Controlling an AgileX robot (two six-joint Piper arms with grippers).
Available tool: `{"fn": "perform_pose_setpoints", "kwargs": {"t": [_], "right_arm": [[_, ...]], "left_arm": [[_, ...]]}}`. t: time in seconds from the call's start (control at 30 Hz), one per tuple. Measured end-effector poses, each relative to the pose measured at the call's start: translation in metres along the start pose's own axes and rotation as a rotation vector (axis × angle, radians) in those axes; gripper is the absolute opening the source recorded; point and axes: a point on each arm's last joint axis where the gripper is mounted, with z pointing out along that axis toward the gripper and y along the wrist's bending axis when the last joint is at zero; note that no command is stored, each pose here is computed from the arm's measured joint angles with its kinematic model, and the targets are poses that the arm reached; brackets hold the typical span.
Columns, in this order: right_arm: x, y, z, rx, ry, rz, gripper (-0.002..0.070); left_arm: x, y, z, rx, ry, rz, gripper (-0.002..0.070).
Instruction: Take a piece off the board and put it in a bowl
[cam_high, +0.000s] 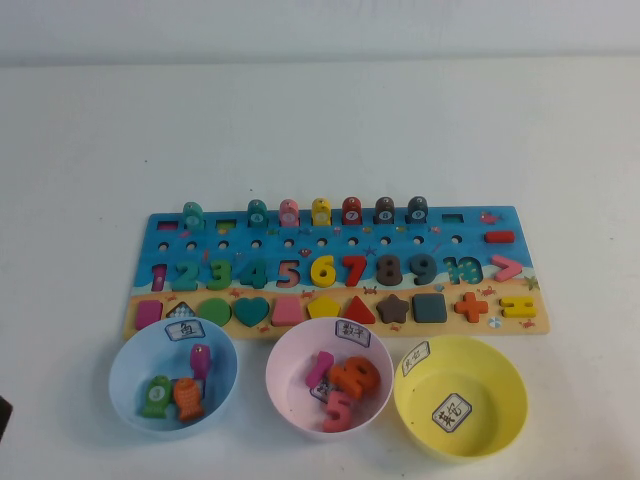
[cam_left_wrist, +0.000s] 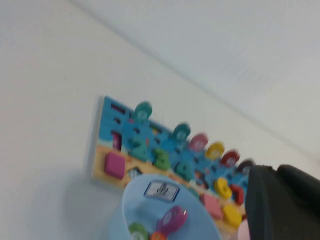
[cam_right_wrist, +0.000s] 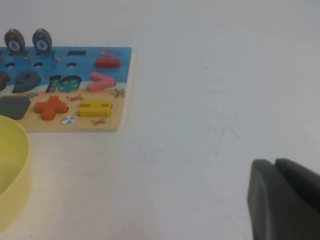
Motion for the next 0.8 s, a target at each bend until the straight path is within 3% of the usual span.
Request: {"fn": "perform_pose_setpoints", "kwargs": {"t": [0.17, 0.37, 0.57, 0.8], "right_arm": [[0.0, 0.0, 0.0, 0.0, 0.0, 0.0, -0.0017], [0.0, 0.0, 0.0, 0.0, 0.002, 0.0, -0.0017], [0.0, 0.0, 0.0, 0.0, 0.002, 0.0, -0.0017], [0.0, 0.0, 0.0, 0.0, 0.002, 0.0, -0.0017]], "left_arm": [[-0.051, -0.044, -0.003, -0.152, 0.258, 0.261, -0.0005], [-0.113, -0.09, 0.028, -0.244, 0.486, 0.545, -0.0005], [-0.129, -0.098, 0.105, -0.306, 0.78, 0.653, -0.0005], [-0.123, -0.102, 0.193, -0.352, 1.007, 0.757, -0.0004]]}}
